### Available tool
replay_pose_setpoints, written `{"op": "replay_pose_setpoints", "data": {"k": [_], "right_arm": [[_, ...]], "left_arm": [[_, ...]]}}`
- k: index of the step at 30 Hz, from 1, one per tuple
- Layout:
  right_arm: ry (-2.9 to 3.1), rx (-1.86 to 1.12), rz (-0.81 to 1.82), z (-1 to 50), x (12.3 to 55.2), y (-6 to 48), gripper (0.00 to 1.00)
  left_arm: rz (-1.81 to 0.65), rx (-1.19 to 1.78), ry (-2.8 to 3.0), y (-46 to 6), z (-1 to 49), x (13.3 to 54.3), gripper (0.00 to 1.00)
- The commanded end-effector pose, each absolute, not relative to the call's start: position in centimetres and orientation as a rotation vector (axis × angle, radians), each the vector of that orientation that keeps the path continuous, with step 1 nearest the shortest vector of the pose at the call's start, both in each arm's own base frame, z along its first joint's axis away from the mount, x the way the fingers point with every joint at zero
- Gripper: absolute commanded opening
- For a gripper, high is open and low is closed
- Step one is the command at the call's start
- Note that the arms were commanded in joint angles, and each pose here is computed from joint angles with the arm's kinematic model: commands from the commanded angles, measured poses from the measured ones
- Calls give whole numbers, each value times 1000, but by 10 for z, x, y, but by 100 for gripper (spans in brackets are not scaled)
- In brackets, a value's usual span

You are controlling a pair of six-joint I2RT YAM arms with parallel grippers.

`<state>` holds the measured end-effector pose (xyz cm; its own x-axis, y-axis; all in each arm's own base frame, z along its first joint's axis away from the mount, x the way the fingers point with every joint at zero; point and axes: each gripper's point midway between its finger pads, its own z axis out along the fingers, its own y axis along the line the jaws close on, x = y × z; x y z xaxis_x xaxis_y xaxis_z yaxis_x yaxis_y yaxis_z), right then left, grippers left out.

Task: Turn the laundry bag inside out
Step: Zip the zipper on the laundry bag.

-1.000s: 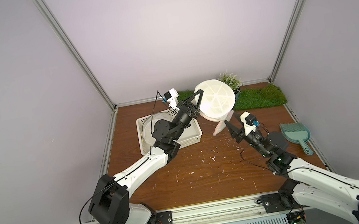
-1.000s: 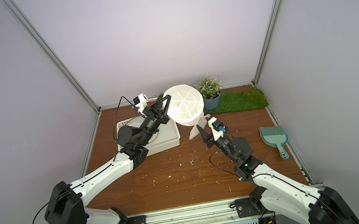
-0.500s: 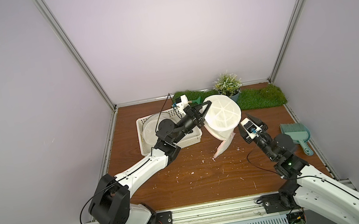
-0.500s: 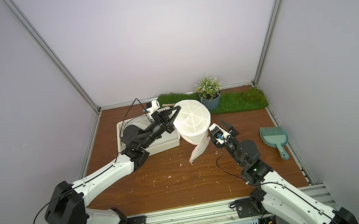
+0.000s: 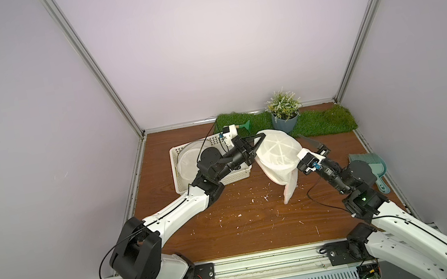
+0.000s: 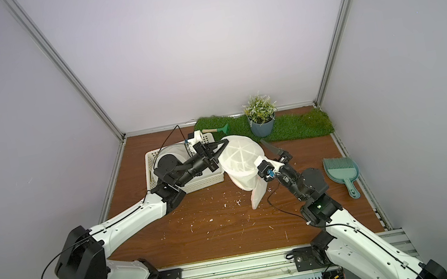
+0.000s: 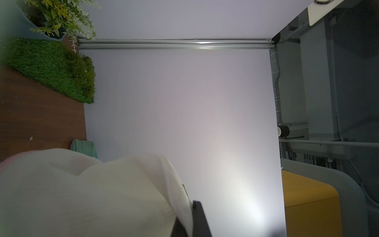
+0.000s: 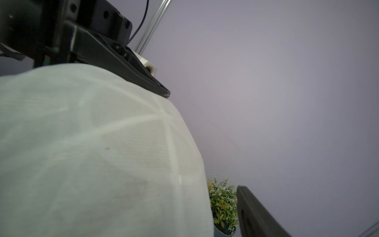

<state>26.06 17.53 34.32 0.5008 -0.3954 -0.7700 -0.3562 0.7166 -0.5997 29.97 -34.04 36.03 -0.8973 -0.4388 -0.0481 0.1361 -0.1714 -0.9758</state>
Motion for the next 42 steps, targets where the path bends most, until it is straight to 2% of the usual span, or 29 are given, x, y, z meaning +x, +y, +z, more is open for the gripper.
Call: {"op": "replay_pose_setpoints", "data": {"k": [1,5,6,8,12,13,15,17,21,24,27,29,34,38,42], "right_arm": [[971,-861,-19,363,247,183,56],[960,-914,-20,362,248,190,40],[958,-924,-16,362,248,192,35],[954,-939,-5,362,247,195,25],[982,-976,12,351,245,197,3],[992,-974,14,349,245,196,0],[1023,-955,19,345,244,192,0],[1072,-924,26,340,245,186,0],[1257,-841,51,322,254,170,0],[1476,-624,82,308,269,146,0],[1621,-467,105,297,274,129,0],[1672,-412,113,294,274,124,0],[1785,-303,133,297,281,118,0],[1840,-324,169,303,285,130,0],[1823,-357,203,313,284,140,0]], "left_arm": [[-2118,-349,1768,-341,358,300,0],[-2117,-367,1792,-343,353,301,1],[-2116,-358,1777,-342,354,301,5],[-2111,-351,1739,-340,358,303,20],[-2064,-327,1687,-335,363,306,37],[-2049,-326,1672,-333,364,307,42],[-2002,-321,1640,-327,367,311,53],[-1936,-321,1607,-316,367,318,61],[-1669,-331,1533,-267,369,336,71],[-1310,-291,1500,-222,372,337,77],[-1030,-164,1500,-196,371,322,77],[-928,-54,1529,-192,362,311,76],[-915,214,1582,-208,320,274,74],[-1006,423,1531,-243,291,235,75],[-1153,543,1496,-270,268,213,76]]}}
